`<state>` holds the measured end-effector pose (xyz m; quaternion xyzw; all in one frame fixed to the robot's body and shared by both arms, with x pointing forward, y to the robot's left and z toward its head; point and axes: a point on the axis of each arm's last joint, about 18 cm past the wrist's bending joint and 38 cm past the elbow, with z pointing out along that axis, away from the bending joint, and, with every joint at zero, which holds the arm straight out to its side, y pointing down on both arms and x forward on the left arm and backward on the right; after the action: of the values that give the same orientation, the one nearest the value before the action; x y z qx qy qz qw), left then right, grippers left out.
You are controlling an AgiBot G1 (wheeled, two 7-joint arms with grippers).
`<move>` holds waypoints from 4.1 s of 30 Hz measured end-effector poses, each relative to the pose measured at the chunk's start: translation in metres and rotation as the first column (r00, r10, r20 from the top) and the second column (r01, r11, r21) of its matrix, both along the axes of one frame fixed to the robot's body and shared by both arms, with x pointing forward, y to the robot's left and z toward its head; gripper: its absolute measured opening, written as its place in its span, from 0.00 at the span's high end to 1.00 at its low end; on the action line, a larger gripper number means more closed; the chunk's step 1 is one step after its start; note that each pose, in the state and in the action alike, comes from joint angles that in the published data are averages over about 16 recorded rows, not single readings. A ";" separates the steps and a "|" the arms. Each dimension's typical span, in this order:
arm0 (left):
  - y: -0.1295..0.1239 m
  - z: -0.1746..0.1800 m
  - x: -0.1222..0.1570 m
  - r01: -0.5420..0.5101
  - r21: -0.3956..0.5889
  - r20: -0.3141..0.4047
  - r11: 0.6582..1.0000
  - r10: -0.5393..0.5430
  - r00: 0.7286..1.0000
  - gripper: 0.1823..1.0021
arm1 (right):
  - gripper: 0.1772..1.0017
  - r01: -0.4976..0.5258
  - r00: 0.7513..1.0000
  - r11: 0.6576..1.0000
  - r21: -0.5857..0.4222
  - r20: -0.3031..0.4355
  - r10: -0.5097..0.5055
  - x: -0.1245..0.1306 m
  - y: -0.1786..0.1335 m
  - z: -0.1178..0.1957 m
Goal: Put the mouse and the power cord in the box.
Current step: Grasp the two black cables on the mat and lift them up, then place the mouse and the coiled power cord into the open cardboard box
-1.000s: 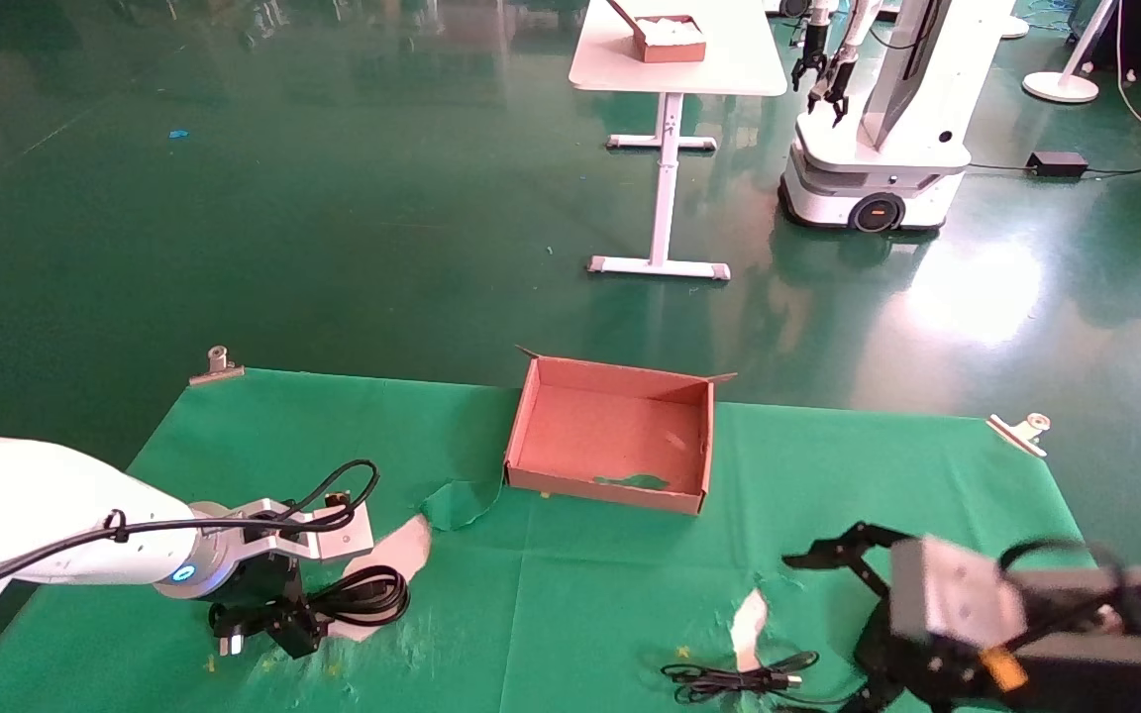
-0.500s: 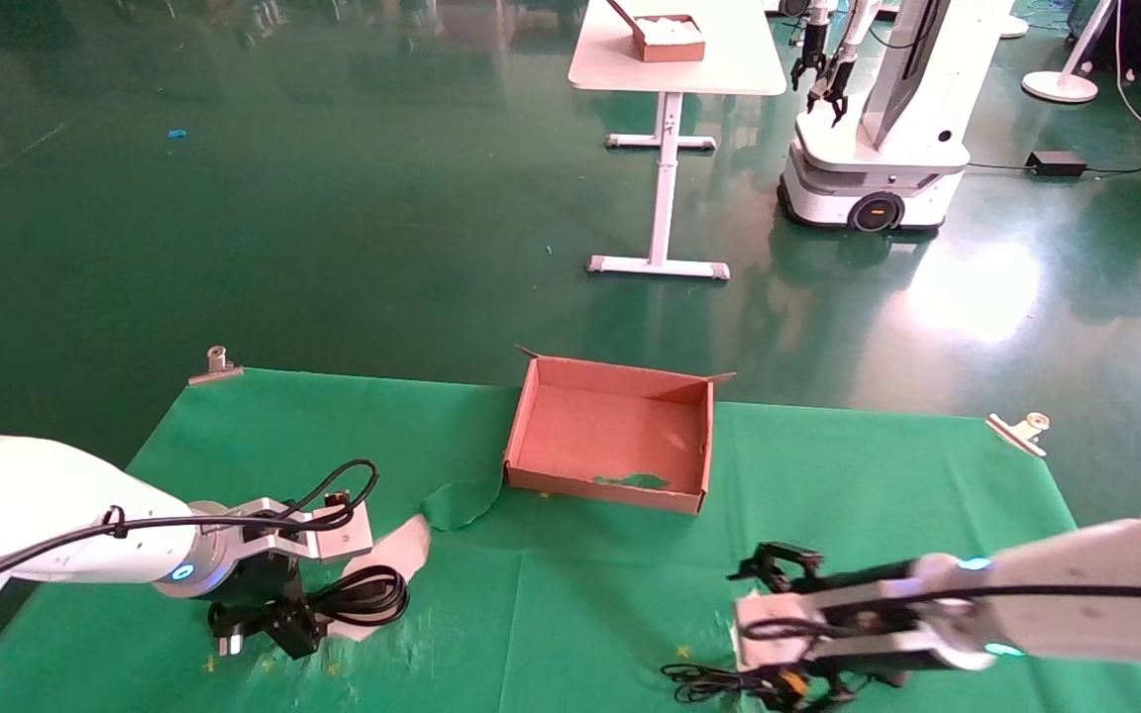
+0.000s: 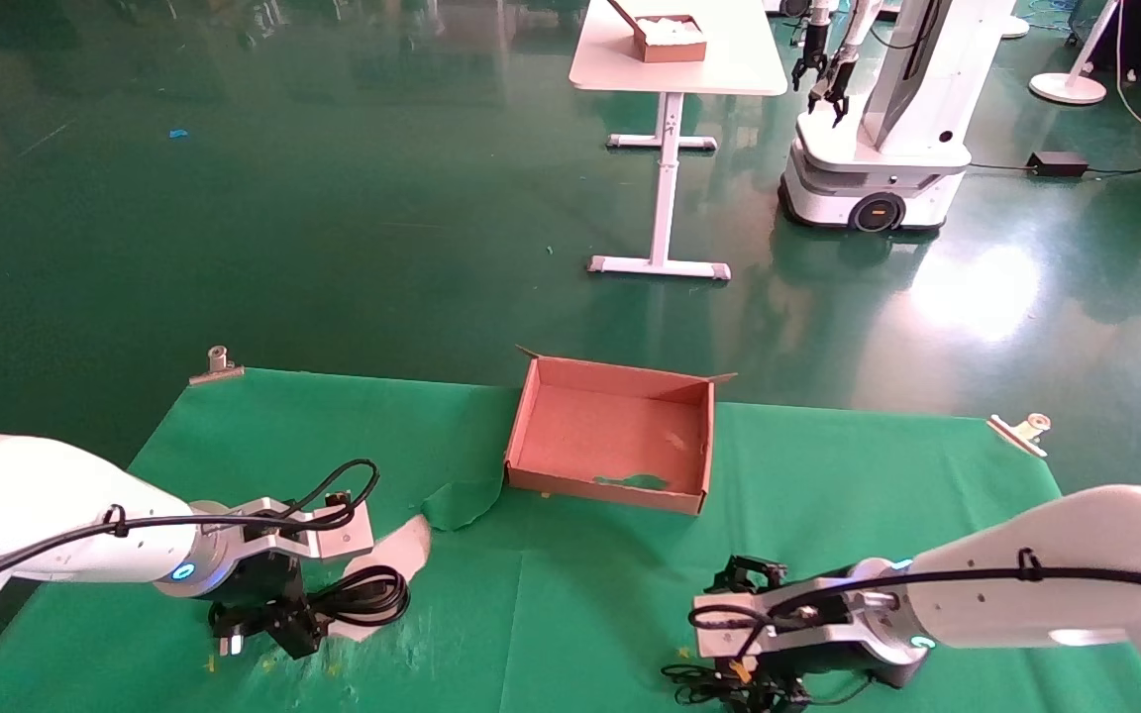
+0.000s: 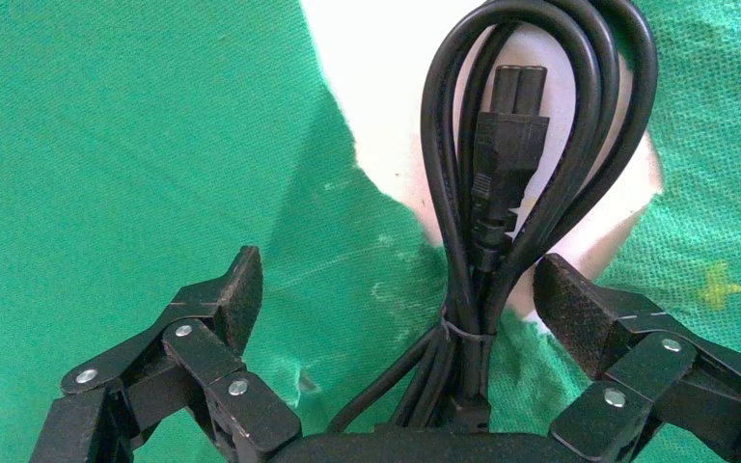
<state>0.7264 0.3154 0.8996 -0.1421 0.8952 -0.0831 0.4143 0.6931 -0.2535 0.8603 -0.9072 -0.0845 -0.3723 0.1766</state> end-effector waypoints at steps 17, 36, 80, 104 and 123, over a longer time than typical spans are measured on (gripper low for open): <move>0.000 0.000 0.000 0.000 -0.001 0.000 1.000 0.000 1.000 0.12 | 0.10 -0.001 1.000 1.000 0.002 -0.002 0.001 -0.001 -0.001 0.000; 0.000 0.000 0.000 0.001 -0.002 0.000 1.000 -0.001 1.000 0.61 | 0.56 -0.003 1.000 1.000 0.002 0.000 0.003 -0.002 -0.001 0.000; -0.082 0.141 -0.042 0.360 -0.136 0.286 0.923 -0.311 0.906 0.91 | 0.95 0.106 0.957 0.989 0.104 0.258 -0.130 0.002 -0.056 0.125; -0.216 0.045 0.033 0.359 0.502 0.544 0.787 -0.610 0.576 0.91 | 0.95 0.225 0.881 0.961 0.162 0.388 -0.271 -0.039 -0.125 0.201; -0.210 0.041 0.041 0.353 0.492 0.539 0.796 -0.597 0.594 0.74 | 0.95 0.177 0.883 0.970 0.170 0.407 -0.232 -0.044 -0.113 0.212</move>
<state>0.7678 0.1050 0.9405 0.2180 0.6882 -0.0847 0.6868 0.6494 -0.3664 1.0724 -0.7951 -0.0007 -0.5818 0.1714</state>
